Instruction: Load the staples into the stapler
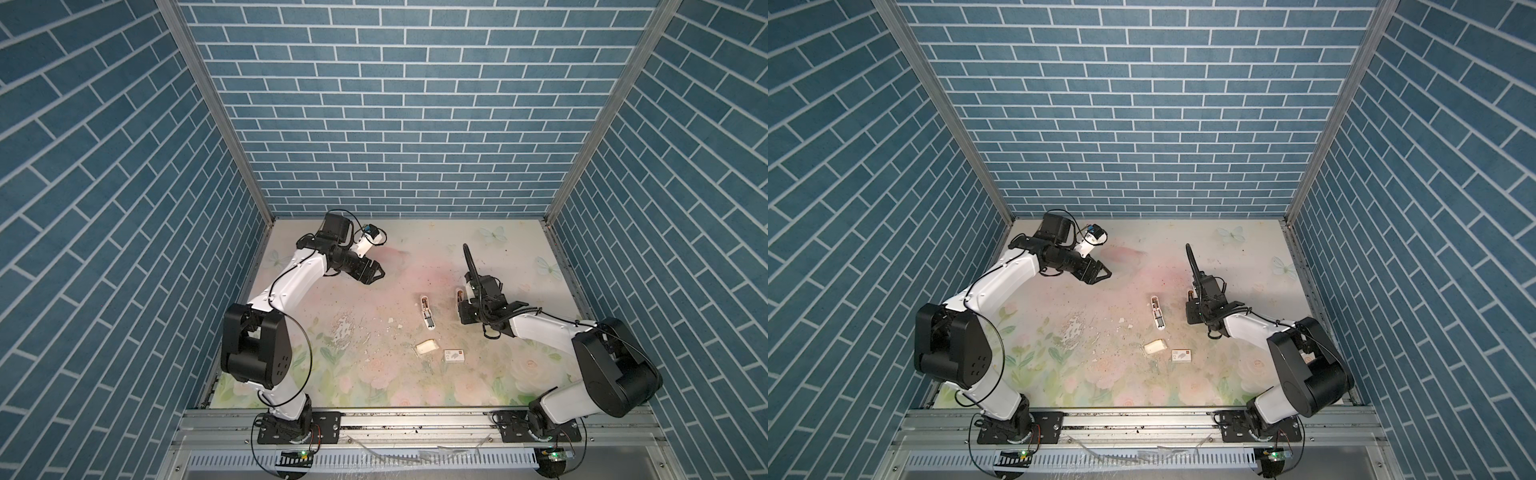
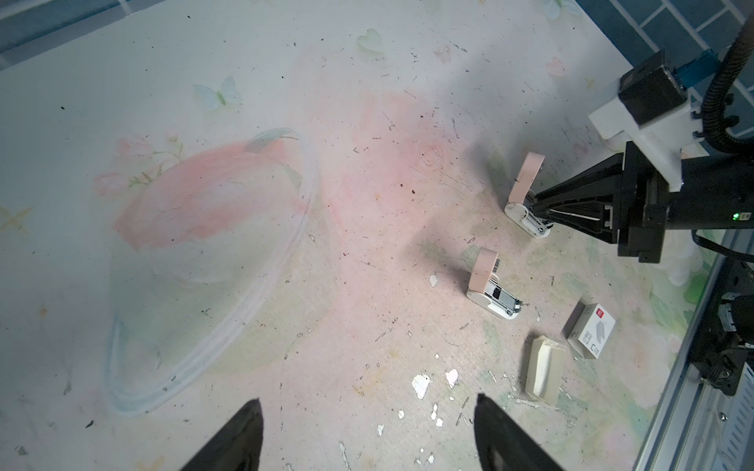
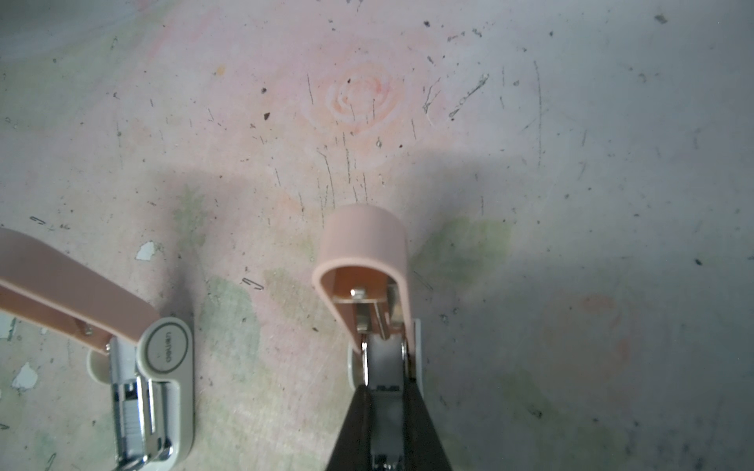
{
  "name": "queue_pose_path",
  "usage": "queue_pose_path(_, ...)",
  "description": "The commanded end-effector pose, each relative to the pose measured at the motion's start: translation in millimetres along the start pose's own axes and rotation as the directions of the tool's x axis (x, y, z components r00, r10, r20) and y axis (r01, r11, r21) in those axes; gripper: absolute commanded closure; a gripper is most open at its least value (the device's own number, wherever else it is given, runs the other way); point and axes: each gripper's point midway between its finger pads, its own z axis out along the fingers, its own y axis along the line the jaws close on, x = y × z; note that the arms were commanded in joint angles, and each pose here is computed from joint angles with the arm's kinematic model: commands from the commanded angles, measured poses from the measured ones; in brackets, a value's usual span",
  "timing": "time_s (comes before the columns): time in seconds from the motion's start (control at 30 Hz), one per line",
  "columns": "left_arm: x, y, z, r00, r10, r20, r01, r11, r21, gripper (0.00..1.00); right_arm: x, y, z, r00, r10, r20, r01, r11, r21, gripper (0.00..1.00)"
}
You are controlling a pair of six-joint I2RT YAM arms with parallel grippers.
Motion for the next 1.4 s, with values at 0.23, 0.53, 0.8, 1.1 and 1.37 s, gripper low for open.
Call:
queue_pose_path(0.23, 2.1, 0.5, -0.7, 1.0, 0.005, 0.005, -0.005, 1.0, 0.006, 0.18, 28.6, -11.9, 0.5, 0.997, -0.005, -0.081, 0.008, 0.999, 0.044, 0.89)
queue_pose_path(0.53, -0.2, -0.5, -2.2, 1.0, 0.009, 0.013, -0.009, 1.0, 0.008, 0.18, 36.0, -11.2, -1.0, 0.994, 0.007, -0.107, -0.002, 0.999, 0.05, 0.88)
queue_pose_path(0.8, -0.8, -1.5, -1.5, 1.0, 0.006, 0.017, -0.006, 1.0, 0.017, 0.18, 43.3, -11.4, 2.9, 0.991, 0.014, -0.134, -0.005, 0.998, 0.069, 0.88)
queue_pose_path(1.1, -3.6, -2.3, -3.0, 1.0, 0.011, 0.025, -0.012, 1.0, 0.019, 0.18, 50.6, -10.2, 5.2, 0.99, 0.016, -0.143, -0.003, 0.996, 0.091, 0.88)
queue_pose_path(1.37, -5.8, -3.0, -4.1, 0.999, 0.013, 0.029, -0.014, 1.0, 0.022, 0.18, 56.4, -10.9, 5.5, 0.991, 0.049, -0.124, -0.038, 0.995, 0.092, 0.88)
